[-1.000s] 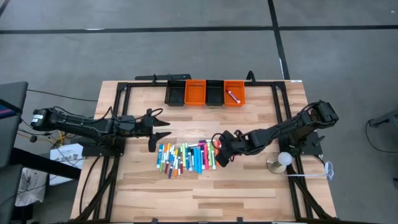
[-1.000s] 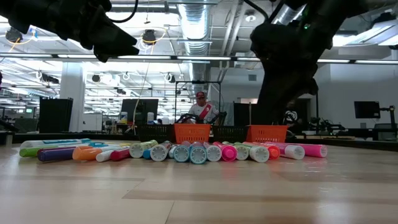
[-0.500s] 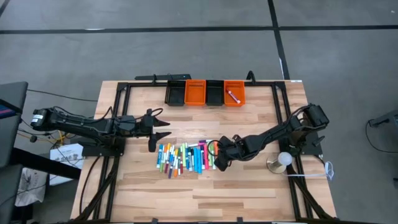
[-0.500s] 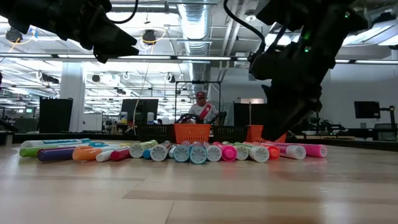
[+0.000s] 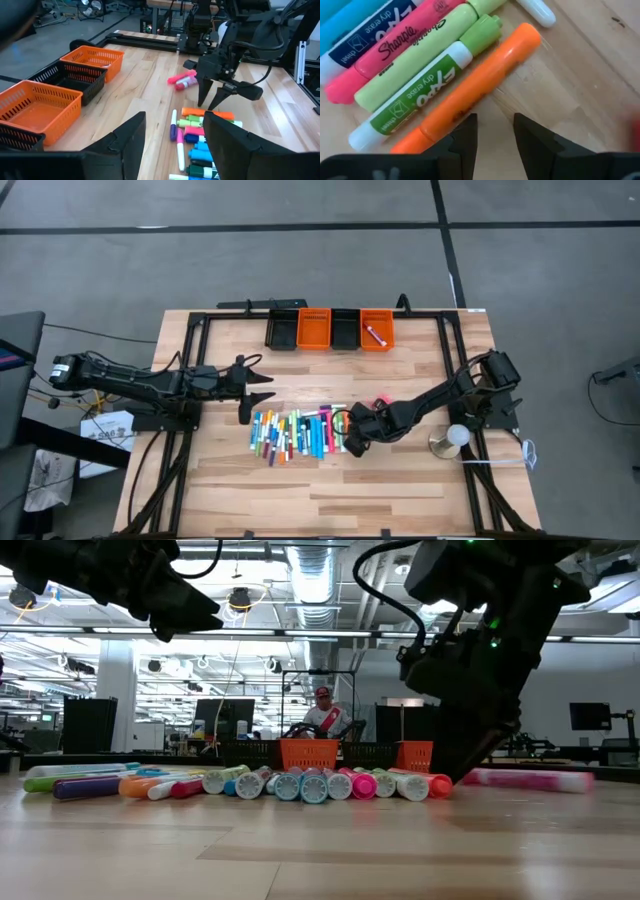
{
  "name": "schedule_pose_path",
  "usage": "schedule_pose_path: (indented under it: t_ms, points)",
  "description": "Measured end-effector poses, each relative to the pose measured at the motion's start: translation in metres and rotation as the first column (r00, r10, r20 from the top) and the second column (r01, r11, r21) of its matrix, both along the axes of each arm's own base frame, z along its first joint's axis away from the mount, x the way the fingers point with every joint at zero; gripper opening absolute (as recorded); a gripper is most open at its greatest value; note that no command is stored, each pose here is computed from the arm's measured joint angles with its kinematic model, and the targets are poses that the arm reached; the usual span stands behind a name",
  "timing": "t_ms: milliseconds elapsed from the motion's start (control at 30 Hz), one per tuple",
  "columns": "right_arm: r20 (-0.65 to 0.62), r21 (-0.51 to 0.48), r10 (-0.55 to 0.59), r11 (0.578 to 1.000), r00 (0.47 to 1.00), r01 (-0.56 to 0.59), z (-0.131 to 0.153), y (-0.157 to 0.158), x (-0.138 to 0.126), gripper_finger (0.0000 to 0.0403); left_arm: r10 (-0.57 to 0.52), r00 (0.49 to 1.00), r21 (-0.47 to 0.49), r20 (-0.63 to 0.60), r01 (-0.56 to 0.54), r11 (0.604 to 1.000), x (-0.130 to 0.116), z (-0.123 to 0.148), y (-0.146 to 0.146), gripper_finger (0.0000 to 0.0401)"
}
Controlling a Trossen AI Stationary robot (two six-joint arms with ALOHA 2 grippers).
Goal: Pick & Place Markers
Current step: Put the pink marker pen into the right orange bin
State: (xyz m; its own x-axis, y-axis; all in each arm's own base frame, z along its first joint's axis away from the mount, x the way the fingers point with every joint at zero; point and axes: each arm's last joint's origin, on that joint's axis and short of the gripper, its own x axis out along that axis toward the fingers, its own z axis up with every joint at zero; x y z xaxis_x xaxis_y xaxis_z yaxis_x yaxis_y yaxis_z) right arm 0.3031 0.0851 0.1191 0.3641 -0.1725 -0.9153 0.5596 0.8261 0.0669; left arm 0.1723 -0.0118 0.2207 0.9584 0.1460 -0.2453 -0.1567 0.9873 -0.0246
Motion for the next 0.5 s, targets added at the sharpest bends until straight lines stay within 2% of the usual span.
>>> schedule_pose_path:
  t_ms: [233, 367, 500]
  points:
    - [0.009, -0.012, 0.04, 0.999, 0.999, -0.04, 0.007, -0.001, -0.002, 0.012, 0.0, 1.0, 0.0, 0.0, 0.0, 1.0, 0.0, 0.0, 0.0, 0.0195]
    - [0.032, -0.057, 0.06, 0.997, 0.998, -0.058, 0.028, -0.007, -0.008, 0.012, 0.0, 1.0, 0.0, 0.0, 0.0, 1.0, 0.0, 0.0, 0.0, 0.0195]
    - [-0.041, -0.119, 0.032, 0.992, 0.999, -0.037, 0.047, -0.024, -0.024, 0.012, 0.0, 1.0, 0.0, 0.0, 0.0, 1.0, 0.0, 0.0, 0.0, 0.0195]
